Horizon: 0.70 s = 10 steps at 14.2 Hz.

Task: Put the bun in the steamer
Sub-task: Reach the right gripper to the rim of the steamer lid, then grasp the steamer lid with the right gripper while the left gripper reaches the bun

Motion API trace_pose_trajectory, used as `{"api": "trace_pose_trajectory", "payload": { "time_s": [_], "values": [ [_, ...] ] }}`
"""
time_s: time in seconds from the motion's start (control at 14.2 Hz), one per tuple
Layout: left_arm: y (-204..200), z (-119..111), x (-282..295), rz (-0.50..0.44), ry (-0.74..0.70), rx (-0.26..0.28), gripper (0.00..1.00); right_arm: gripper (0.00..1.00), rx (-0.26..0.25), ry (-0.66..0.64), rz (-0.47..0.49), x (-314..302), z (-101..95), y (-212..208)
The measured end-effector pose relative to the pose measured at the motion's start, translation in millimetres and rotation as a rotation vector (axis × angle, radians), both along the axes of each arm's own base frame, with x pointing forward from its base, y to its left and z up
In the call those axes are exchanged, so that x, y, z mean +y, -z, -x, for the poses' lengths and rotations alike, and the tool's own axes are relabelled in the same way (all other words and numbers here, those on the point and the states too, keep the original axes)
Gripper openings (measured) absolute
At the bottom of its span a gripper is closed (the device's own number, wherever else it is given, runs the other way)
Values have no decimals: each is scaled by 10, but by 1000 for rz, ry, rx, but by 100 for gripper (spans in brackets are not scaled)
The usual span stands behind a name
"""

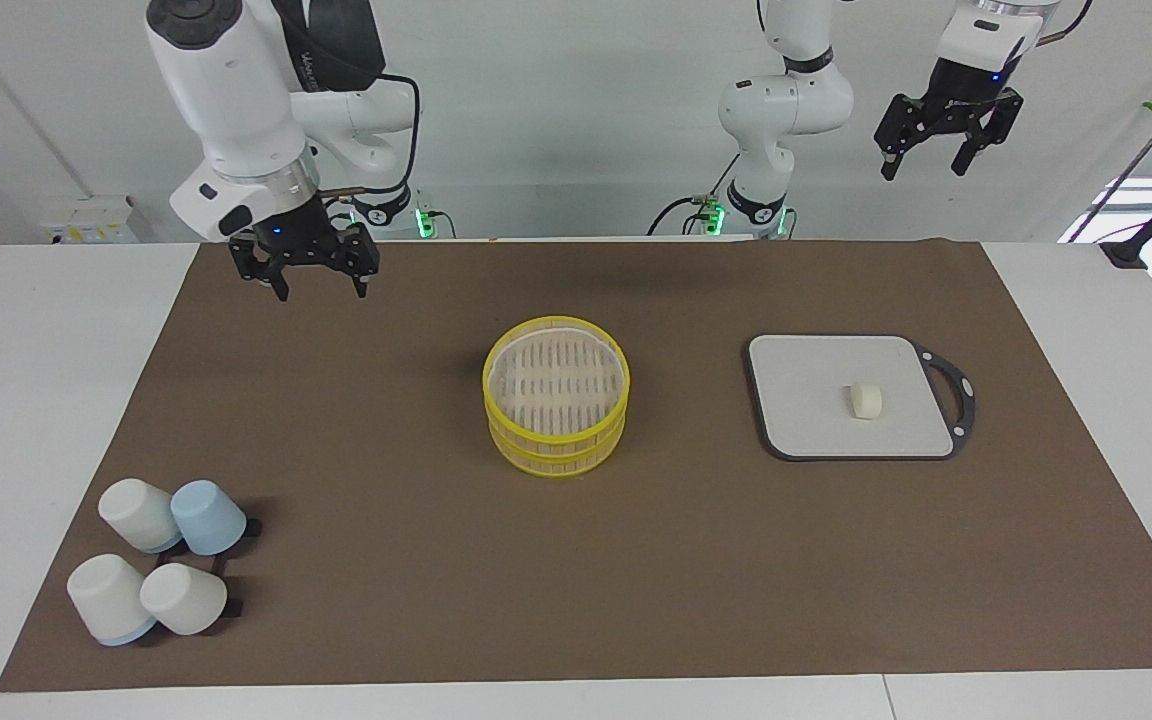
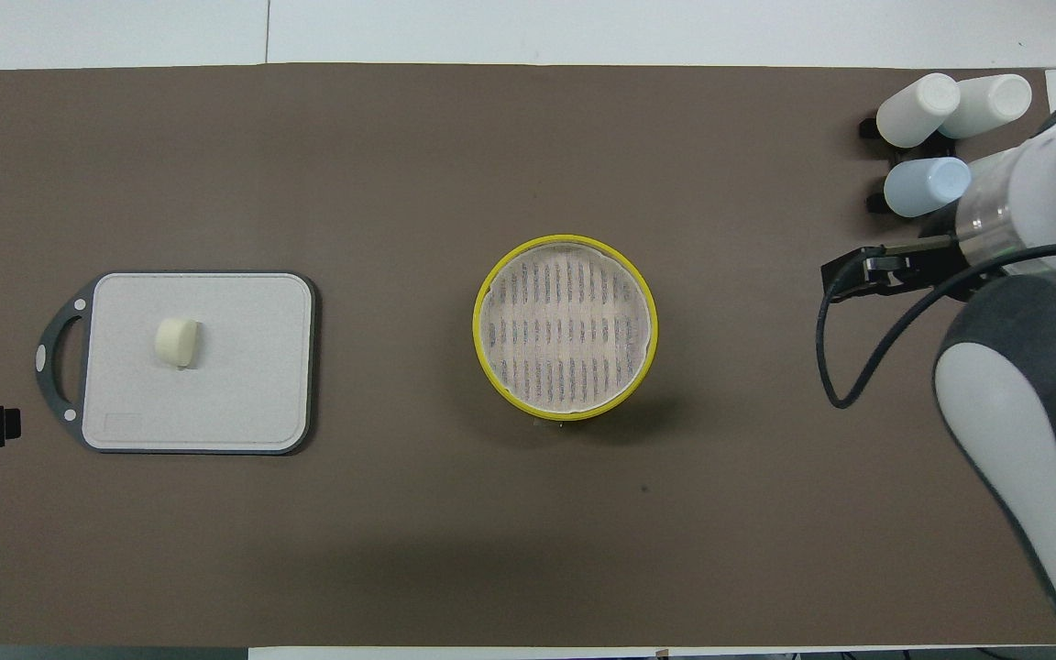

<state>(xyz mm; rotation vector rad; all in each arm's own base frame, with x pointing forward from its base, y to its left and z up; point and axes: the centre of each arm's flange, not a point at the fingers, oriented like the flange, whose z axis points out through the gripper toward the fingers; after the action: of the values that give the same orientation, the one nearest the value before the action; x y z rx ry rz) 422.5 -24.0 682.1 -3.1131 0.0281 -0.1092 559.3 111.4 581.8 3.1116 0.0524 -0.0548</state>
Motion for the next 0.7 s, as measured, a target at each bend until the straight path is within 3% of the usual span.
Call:
{"api": "trace_pose_trajectory", "payload": {
  "time_s": [0.14, 0.42, 0.7],
  "values": [
    [15, 47, 28, 1, -8, 27, 100, 100, -1, 28, 0, 412, -100, 89],
    [143, 97, 294, 11, -55, 31, 100, 100, 3, 86, 1, 1088, -265, 306],
    [749, -192, 390, 12, -44, 67, 100, 100, -19, 133, -10, 1604, -322, 496]
  ]
}}
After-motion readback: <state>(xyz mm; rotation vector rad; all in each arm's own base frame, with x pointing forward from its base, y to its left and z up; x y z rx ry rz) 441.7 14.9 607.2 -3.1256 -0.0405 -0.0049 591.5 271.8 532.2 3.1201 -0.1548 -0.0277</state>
